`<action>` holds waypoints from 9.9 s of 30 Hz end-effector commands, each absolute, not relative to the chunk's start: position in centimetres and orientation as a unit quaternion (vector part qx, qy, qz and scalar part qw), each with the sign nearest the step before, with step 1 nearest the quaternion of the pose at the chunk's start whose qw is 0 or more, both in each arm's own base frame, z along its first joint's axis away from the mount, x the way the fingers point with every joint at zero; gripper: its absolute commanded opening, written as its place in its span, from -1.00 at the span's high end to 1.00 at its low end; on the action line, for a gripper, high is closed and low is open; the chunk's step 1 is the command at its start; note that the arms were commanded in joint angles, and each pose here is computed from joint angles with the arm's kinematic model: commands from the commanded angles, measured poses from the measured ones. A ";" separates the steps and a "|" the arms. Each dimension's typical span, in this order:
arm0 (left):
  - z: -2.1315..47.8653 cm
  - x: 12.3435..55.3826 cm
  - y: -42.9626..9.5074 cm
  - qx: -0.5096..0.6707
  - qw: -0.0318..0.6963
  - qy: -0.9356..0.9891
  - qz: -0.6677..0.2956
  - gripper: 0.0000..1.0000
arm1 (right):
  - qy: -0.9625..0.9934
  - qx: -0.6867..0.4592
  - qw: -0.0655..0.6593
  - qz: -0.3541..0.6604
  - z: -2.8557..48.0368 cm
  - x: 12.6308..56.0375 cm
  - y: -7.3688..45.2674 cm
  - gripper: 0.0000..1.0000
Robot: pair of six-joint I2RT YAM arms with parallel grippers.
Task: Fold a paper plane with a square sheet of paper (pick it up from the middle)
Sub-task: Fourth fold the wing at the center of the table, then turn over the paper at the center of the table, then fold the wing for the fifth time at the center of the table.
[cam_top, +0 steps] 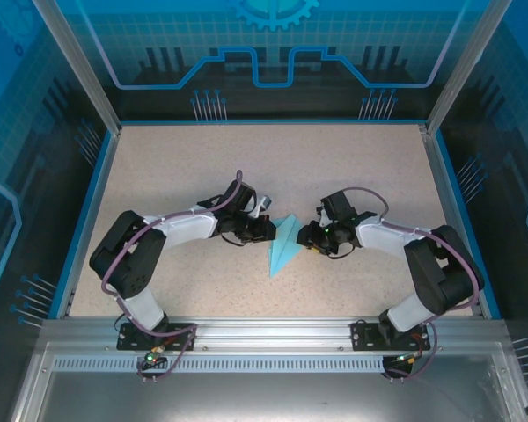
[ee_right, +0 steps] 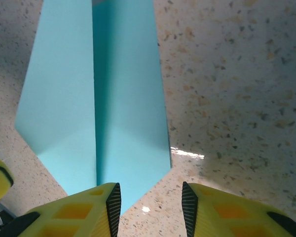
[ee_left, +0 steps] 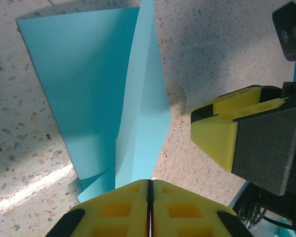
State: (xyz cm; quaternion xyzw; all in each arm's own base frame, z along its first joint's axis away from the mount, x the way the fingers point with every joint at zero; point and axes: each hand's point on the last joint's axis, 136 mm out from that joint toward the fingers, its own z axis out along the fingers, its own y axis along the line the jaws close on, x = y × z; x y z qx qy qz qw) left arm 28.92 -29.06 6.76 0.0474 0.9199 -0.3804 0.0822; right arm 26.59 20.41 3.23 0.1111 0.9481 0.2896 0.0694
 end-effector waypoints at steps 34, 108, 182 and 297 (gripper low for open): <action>2.2 28.4 -29.6 0.078 0.027 0.954 -0.289 0.99 | 0.921 0.138 0.045 0.362 1.7 26.8 22.8 0.20; 3.1 26.9 -28.4 0.003 -0.030 0.905 -0.425 0.91 | 0.906 0.165 0.042 0.386 2.8 24.9 25.9 0.01; 15.2 27.1 -12.0 -0.148 0.345 0.909 -0.181 0.30 | 0.993 -0.089 -0.005 -0.077 4.9 25.1 32.0 -0.17; 2.6 25.1 -25.9 -0.162 0.000 0.917 -0.364 -0.08 | 0.934 0.057 0.000 0.354 -2.3 22.5 23.8 0.59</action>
